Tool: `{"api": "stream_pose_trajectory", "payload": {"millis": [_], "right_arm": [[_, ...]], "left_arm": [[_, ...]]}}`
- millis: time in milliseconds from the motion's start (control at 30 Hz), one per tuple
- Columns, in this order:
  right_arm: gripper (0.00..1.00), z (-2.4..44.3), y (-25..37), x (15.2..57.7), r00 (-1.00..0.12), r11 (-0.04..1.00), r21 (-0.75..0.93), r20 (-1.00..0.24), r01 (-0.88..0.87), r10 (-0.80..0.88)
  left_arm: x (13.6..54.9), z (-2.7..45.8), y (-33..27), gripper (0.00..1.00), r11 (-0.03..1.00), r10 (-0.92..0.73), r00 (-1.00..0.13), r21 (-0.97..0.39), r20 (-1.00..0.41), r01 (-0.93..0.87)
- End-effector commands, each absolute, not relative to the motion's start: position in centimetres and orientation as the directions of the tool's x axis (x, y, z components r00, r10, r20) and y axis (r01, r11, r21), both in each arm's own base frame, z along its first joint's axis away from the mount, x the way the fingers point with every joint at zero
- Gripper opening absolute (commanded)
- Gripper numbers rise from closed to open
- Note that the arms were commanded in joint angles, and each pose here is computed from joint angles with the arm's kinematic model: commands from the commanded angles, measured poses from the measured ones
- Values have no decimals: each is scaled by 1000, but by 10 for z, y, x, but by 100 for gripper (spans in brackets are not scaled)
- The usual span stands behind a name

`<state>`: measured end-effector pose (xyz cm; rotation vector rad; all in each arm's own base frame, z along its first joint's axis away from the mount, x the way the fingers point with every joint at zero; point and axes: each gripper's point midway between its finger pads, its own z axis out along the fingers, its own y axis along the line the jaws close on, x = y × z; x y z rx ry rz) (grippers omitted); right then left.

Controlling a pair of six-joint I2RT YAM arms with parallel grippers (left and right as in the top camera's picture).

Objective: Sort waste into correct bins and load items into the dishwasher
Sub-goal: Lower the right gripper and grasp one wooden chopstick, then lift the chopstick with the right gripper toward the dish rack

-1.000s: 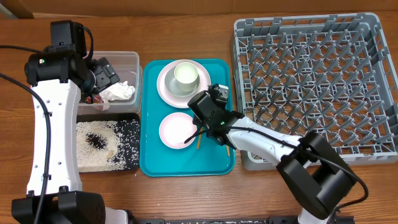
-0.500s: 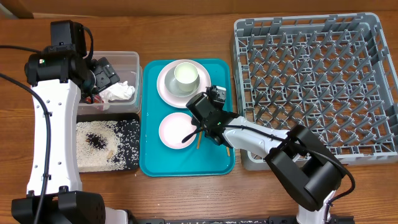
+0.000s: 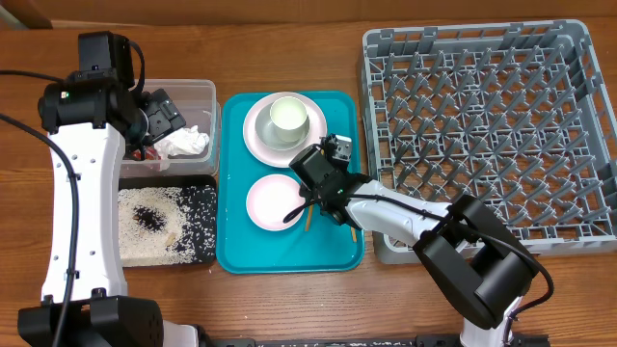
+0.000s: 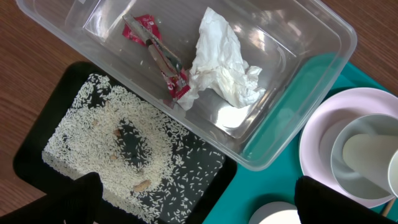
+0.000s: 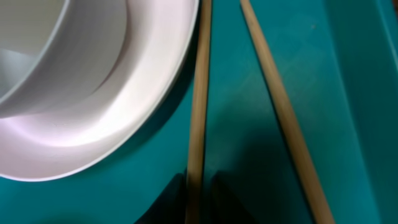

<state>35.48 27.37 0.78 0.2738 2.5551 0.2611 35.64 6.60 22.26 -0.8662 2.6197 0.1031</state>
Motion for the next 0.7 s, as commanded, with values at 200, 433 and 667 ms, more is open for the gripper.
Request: {"api": "stream_pose_trajectory", "payload": {"millis": [200, 433, 667], "right_arm": [[14, 12, 263, 355, -825, 978, 172, -532, 115, 191], [8, 12, 264, 355, -824, 978, 174, -533, 115, 192], [4, 17, 265, 357, -821, 977, 180, -537, 113, 194]], "left_arm": [[359, 226, 69, 100, 809, -556, -736, -45, -386, -587], [359, 226, 69, 100, 809, -556, -736, -45, -386, -587], [359, 226, 69, 100, 809, -556, -736, -45, -386, -587]]}}
